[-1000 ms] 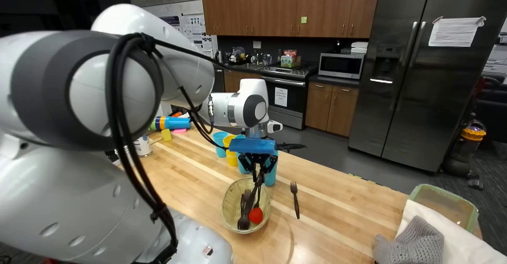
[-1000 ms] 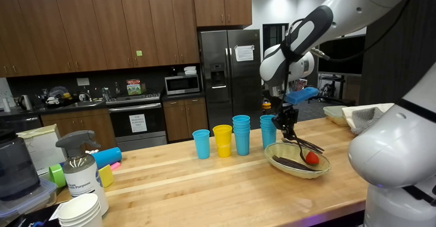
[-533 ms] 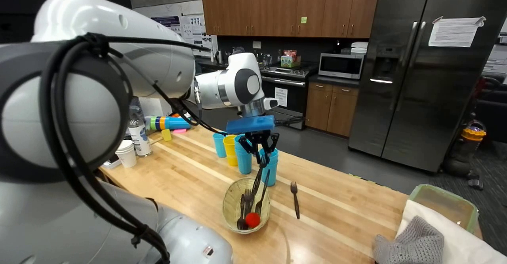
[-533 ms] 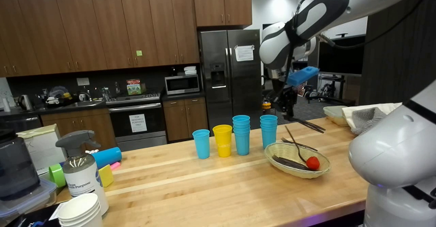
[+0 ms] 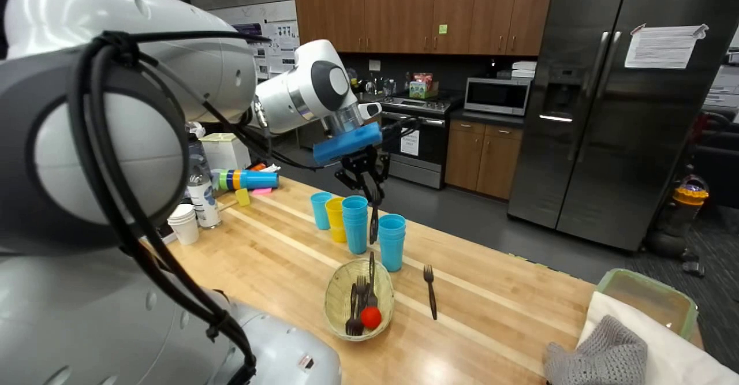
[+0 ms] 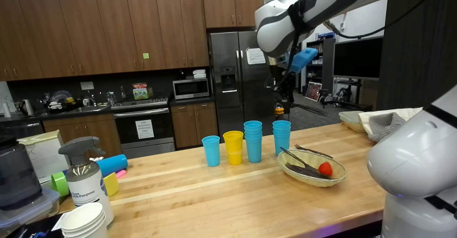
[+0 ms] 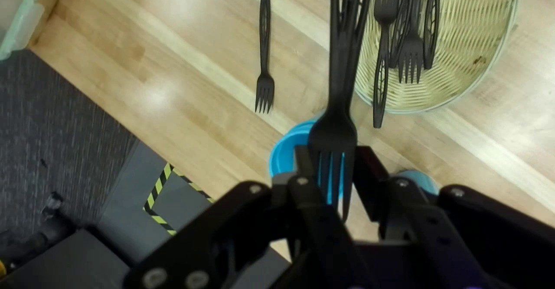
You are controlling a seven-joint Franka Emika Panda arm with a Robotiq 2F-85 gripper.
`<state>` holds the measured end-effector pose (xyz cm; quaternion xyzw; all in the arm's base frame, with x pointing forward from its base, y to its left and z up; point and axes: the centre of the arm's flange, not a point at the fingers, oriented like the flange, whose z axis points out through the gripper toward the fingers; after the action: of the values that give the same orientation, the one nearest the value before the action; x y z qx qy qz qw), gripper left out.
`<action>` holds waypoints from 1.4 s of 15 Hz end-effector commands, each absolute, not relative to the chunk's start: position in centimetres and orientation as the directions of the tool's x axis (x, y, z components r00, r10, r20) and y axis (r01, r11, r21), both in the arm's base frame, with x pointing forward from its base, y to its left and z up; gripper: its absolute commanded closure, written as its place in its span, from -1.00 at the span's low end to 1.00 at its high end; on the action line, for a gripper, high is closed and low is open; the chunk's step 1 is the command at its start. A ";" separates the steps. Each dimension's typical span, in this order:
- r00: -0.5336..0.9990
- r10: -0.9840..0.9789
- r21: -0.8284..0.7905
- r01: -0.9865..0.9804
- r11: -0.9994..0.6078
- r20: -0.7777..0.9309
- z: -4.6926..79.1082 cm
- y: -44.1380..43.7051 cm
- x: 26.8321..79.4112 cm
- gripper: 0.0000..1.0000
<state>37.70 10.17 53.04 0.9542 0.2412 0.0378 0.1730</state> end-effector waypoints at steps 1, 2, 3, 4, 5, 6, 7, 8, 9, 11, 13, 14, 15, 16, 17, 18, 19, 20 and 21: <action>0.840 0.542 0.402 0.509 -0.761 -0.037 55.8 14.0 38.9 0.87; 0.826 0.562 0.411 0.527 -0.744 -0.042 56.2 15.3 39.1 0.87; 0.810 0.585 0.418 0.548 -0.725 -0.047 56.4 16.9 39.4 0.87; 0.794 0.605 0.422 0.567 -0.707 -0.053 56.5 18.3 39.7 0.87; 0.774 0.629 0.425 0.592 -0.685 -0.064 56.3 20.1 40.1 0.87; 0.755 0.651 0.426 0.615 -0.664 -0.075 56.1 21.7 40.4 0.87; 0.734 0.673 0.426 0.640 -0.640 -0.091 55.7 23.5 40.8 0.87; 0.713 0.693 0.425 0.662 -0.617 -0.105 55.3 25.1 41.1 0.87; 0.692 0.713 0.423 0.684 -0.594 -0.118 54.9 26.6 41.5 0.87; 0.652 0.745 0.418 0.721 -0.552 -0.140 54.2 29.1 42.1 0.87; 0.617 0.770 0.415 0.751 -0.514 -0.161 53.5 31.4 43.0 0.87; 0.602 0.780 0.412 0.763 -0.498 -0.171 53.2 32.2 43.3 0.87; 0.589 0.788 0.407 0.774 -0.485 -0.179 52.9 33.0 43.6 0.87; 0.578 0.795 0.404 0.782 -0.474 -0.186 52.5 33.7 44.0 0.87; 0.568 0.800 0.400 0.790 -0.464 -0.193 52.0 34.3 44.4 0.87; 0.561 0.804 0.396 0.796 -0.458 -0.197 51.8 34.7 44.8 0.87; 0.559 0.805 0.390 0.799 -0.458 -0.198 51.5 35.0 45.3 0.87; 0.555 0.808 0.387 0.801 -0.456 -0.198 51.3 35.2 45.7 0.87; 0.552 0.811 0.381 0.804 -0.456 -0.194 51.2 35.5 46.1 0.87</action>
<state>44.17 34.37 50.59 0.8578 0.4648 0.0138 0.2187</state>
